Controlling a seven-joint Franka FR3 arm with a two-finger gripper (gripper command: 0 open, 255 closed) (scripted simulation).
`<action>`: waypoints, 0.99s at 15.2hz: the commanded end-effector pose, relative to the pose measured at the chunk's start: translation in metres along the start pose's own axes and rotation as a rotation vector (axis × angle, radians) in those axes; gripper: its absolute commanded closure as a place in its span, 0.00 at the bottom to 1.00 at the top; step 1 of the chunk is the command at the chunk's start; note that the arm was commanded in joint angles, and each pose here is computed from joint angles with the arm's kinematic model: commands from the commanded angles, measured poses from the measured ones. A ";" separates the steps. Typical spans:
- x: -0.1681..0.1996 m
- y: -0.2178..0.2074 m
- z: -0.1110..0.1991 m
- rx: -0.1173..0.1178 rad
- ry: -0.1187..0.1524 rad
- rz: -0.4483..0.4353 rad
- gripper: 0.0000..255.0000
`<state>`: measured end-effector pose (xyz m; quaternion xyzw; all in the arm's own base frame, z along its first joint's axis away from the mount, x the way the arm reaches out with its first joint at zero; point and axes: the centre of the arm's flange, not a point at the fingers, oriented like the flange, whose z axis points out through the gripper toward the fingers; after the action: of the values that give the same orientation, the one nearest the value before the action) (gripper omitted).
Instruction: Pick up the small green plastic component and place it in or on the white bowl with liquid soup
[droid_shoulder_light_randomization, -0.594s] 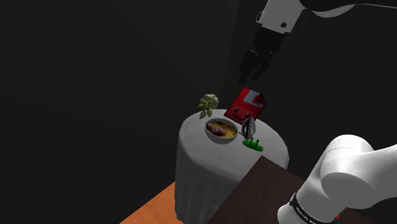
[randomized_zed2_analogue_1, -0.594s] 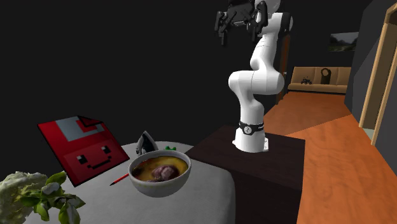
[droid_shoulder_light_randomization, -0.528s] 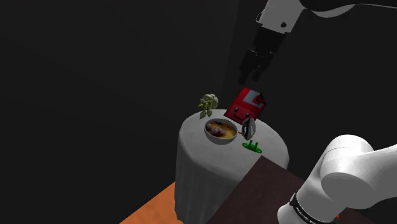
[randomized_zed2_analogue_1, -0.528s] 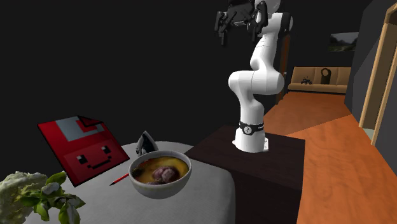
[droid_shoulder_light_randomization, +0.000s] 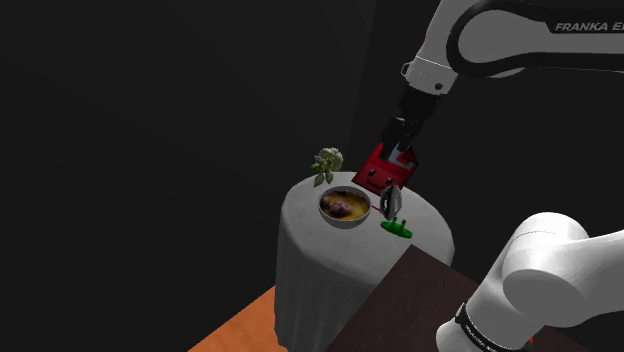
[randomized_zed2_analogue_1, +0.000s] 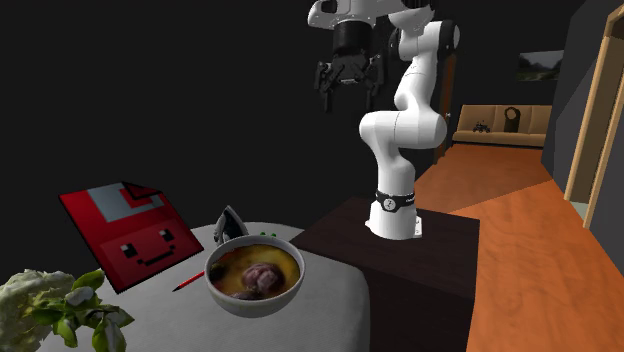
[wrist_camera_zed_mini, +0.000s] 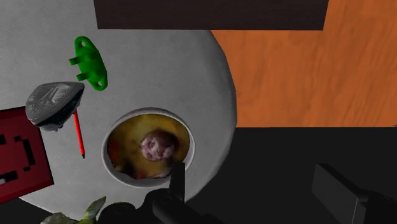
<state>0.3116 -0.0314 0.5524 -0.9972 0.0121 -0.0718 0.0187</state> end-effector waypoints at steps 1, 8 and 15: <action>-0.002 0.017 0.019 -0.001 -0.005 -0.006 0.00; -0.011 0.074 0.090 -0.005 -0.027 -0.024 0.00; -0.021 0.131 0.161 -0.009 -0.048 -0.043 0.00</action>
<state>0.3112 -0.1477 0.3937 -0.9987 -0.0073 -0.0487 0.0140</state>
